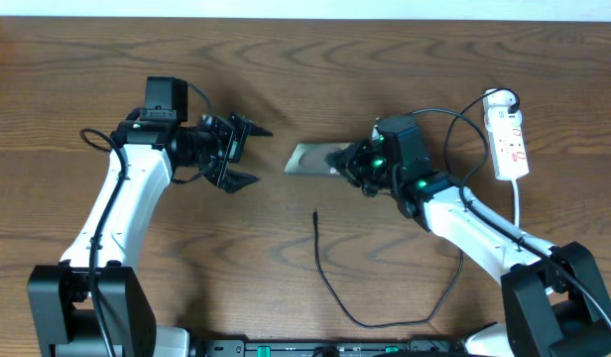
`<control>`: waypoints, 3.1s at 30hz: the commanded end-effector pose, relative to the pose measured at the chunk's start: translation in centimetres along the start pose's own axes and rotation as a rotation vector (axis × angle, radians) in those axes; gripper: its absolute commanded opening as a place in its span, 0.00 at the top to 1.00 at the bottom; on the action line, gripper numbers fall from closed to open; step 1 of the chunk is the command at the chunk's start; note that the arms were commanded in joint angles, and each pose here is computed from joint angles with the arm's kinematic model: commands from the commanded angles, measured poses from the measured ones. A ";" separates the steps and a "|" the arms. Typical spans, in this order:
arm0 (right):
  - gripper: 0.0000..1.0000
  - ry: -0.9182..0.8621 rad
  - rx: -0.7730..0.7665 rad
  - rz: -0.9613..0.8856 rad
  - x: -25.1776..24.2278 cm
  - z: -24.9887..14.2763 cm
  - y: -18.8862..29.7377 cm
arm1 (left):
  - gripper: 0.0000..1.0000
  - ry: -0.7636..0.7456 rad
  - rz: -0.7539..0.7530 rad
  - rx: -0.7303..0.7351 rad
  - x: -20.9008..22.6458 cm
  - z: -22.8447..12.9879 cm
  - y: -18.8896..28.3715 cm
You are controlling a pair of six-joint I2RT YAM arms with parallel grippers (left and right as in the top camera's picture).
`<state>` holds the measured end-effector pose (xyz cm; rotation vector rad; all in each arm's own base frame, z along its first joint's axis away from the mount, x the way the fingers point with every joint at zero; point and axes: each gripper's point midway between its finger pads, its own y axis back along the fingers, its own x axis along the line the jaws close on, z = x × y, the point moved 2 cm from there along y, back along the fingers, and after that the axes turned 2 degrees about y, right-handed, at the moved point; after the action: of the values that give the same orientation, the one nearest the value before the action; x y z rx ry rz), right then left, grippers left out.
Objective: Plug charger to phone and switch on socket
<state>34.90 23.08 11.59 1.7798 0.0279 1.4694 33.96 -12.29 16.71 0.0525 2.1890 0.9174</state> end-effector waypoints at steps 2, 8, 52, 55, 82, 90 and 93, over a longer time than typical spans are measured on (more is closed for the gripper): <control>0.99 -0.169 0.006 0.152 3.8 1.0 0.8 | 0.14 -0.057 -0.059 0.002 -0.8 0.1 0.1; 0.99 -0.165 -0.012 0.235 5.7 1.6 1.2 | 0.14 -0.035 -0.168 0.033 -0.6 1.0 -1.5; 0.99 -0.142 0.121 0.396 11.0 -4.6 0.5 | 0.13 -0.039 -0.653 -0.144 -2.5 3.3 -1.4; 0.99 -0.120 0.115 0.397 11.0 -4.6 0.5 | 0.13 -0.048 -0.653 -0.148 -2.5 3.3 -1.4; 0.99 -0.040 0.057 0.391 11.1 -5.5 -0.1 | 0.48 -0.140 -0.647 -0.182 -2.6 3.3 -1.4; 0.99 -0.082 0.039 0.428 12.3 -6.6 -0.2 | 0.48 -0.071 -0.656 -0.174 -2.6 3.5 -1.3; 0.99 -0.079 0.027 0.437 12.6 -6.8 -0.2 | 0.48 -0.029 -0.661 -0.167 -2.6 3.6 -1.3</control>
<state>34.29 31.60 19.65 1.9071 -0.3838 1.6436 38.54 -11.81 15.58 -0.6584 1.8535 0.7105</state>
